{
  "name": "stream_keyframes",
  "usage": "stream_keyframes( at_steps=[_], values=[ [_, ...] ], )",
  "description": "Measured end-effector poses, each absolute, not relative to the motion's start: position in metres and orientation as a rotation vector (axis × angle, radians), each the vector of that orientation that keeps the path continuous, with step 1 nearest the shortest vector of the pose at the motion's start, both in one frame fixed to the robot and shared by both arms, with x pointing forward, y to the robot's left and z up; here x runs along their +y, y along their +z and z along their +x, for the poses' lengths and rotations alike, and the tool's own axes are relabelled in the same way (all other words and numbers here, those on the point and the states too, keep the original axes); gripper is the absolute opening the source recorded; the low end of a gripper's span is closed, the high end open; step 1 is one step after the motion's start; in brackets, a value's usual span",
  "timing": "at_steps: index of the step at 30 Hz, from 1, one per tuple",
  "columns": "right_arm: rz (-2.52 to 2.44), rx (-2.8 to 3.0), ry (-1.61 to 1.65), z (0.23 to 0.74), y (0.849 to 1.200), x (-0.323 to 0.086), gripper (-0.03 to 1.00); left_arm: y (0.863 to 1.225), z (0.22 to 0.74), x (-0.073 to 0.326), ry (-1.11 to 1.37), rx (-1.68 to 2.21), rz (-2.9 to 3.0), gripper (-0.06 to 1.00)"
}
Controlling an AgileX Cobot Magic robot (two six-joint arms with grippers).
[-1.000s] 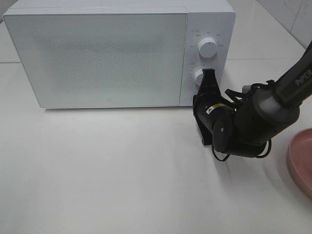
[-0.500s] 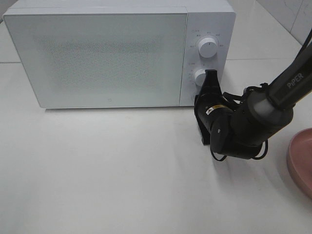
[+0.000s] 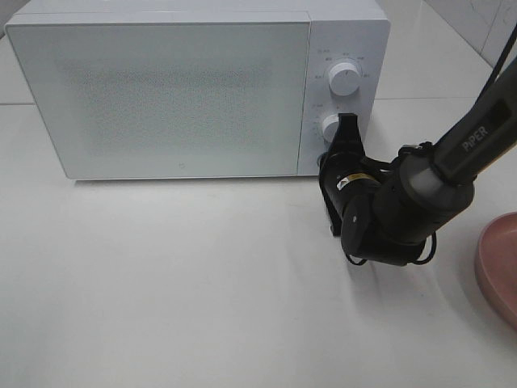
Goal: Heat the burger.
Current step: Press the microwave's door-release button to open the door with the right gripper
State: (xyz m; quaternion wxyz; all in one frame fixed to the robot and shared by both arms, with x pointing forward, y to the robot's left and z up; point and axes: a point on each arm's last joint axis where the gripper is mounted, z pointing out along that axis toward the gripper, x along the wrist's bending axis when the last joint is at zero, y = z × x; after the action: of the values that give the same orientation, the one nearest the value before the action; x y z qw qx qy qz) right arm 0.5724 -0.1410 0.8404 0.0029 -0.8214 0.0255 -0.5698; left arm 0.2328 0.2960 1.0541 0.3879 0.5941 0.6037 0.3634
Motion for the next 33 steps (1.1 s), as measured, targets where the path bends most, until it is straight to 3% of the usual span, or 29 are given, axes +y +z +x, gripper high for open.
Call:
stream_keyframes(
  at_steps=[33],
  values=[
    [-2.663,0.098,-1.676,0.588,0.842,-0.135,0.01,1.054,0.233,0.296,0.925,1.536,1.512,0.99]
  ],
)
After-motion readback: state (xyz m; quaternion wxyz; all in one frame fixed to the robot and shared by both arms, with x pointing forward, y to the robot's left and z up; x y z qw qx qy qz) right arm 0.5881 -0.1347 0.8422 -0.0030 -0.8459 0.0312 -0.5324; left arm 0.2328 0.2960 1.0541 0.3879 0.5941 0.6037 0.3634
